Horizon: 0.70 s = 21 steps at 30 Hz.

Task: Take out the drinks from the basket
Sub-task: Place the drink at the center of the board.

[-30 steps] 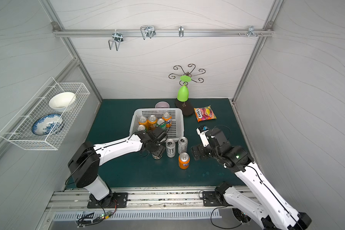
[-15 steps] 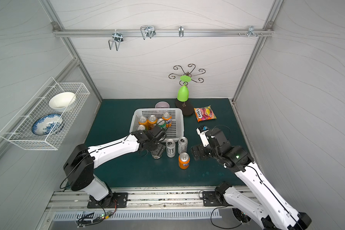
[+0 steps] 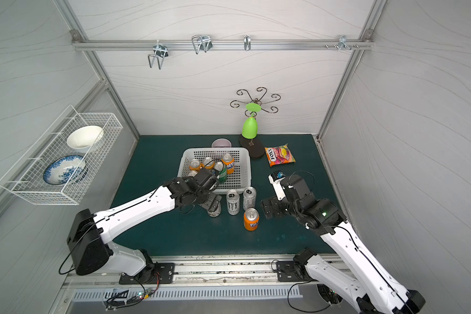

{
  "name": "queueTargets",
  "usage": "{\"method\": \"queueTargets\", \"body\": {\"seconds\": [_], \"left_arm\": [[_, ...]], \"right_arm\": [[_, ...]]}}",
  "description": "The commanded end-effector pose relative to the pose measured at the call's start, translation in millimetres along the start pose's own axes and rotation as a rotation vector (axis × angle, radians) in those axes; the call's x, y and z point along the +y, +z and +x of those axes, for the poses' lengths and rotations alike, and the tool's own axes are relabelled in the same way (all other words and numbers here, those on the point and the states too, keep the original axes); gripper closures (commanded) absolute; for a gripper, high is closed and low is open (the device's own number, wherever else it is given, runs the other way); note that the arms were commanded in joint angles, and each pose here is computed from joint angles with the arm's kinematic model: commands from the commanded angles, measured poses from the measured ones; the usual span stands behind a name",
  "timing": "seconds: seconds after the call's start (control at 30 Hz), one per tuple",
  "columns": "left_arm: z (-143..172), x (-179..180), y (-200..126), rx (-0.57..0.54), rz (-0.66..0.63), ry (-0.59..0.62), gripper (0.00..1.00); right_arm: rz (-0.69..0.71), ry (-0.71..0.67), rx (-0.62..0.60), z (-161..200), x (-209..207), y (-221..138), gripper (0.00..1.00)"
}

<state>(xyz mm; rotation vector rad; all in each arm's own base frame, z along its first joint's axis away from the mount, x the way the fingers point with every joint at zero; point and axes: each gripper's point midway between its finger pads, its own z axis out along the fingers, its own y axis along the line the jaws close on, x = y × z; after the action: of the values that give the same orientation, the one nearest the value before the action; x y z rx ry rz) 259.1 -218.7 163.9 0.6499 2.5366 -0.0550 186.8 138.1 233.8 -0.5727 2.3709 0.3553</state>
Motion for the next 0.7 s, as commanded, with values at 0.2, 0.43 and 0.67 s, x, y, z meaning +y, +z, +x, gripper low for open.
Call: {"method": "queueTargets", "body": {"seconds": [0.2, 0.43, 0.67], "left_arm": [[-25.1, 46.0, -58.2, -0.114, -0.065, -0.038, 0.02], [-39.5, 74.3, -73.5, -0.143, -0.040, -0.127, 0.02], [-55.3, 87.5, -67.8, -0.141, -0.041, -0.159, 0.03]], "right_arm": [[-0.006, -0.004, -0.040, -16.7, 1.3, -6.4, 0.01], [-0.027, 0.000, -0.046, -23.4, 3.0, 1.5, 0.01], [-0.029, 0.003, -0.049, -29.1, 1.7, 4.8, 0.01]]}}
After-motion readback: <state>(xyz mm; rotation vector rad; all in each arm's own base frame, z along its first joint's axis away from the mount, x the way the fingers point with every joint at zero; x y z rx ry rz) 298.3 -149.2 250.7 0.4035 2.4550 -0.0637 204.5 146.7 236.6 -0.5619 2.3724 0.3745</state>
